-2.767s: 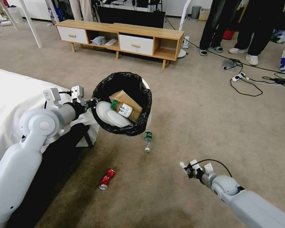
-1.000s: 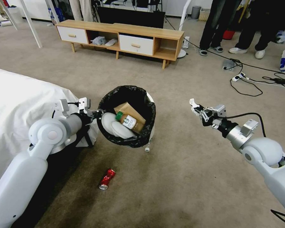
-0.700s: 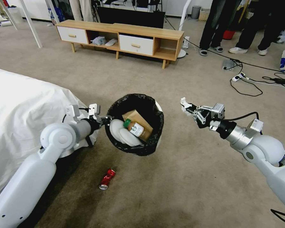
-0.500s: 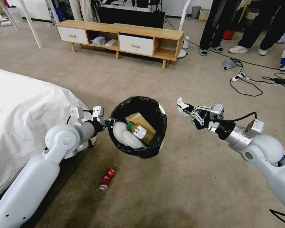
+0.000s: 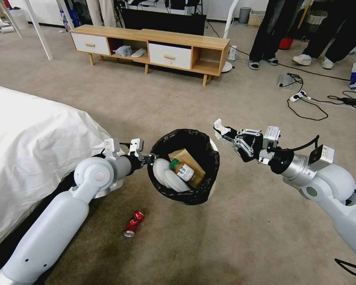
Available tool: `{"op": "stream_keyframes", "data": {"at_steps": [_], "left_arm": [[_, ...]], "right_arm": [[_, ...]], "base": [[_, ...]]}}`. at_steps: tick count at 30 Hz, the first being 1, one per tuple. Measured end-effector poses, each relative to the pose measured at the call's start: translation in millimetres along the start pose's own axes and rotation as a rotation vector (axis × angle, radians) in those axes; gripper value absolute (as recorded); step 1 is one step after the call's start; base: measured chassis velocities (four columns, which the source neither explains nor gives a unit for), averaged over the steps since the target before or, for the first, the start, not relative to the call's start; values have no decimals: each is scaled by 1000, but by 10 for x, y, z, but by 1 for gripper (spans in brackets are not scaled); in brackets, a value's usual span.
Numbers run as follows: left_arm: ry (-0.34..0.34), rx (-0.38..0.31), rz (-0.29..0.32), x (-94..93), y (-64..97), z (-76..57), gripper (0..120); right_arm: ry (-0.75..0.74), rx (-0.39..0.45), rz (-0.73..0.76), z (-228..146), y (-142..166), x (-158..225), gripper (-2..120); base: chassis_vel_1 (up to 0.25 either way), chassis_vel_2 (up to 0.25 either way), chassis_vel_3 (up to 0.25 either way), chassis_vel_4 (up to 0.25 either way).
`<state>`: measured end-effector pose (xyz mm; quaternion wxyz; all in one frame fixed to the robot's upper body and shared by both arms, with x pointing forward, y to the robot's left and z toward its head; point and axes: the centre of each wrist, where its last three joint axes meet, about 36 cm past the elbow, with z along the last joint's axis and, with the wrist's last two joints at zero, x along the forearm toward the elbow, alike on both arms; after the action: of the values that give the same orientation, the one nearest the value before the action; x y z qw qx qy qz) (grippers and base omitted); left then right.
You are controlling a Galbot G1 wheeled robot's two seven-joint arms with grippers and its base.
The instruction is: Pick up the trash bin and place the garbage on the floor into it.
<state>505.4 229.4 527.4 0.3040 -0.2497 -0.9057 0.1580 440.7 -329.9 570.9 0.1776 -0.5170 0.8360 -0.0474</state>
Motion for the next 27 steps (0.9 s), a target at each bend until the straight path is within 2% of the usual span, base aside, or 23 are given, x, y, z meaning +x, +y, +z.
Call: {"op": "stream_keyframes", "data": {"at_steps": [5,7,16,27], "left_arm": [[18,6,17,-141,-15,-7,2],[35,4,36,-272,-40,-26,2],[55,-4,91,-506,-130,-70,2],[49,-14,96,-487,-157,-92,2]], "right_arm": [[-11,16,-30,-169,17,-25,0],[-10,17,-52,-231,32,-33,0],[42,-46,-84,-41,103,6,0],[96,-99,-102,210,162,48,0]], "base": [[0,0,0,0],[0,0,0,0],[0,0,0,0],[0,0,0,0]]}}
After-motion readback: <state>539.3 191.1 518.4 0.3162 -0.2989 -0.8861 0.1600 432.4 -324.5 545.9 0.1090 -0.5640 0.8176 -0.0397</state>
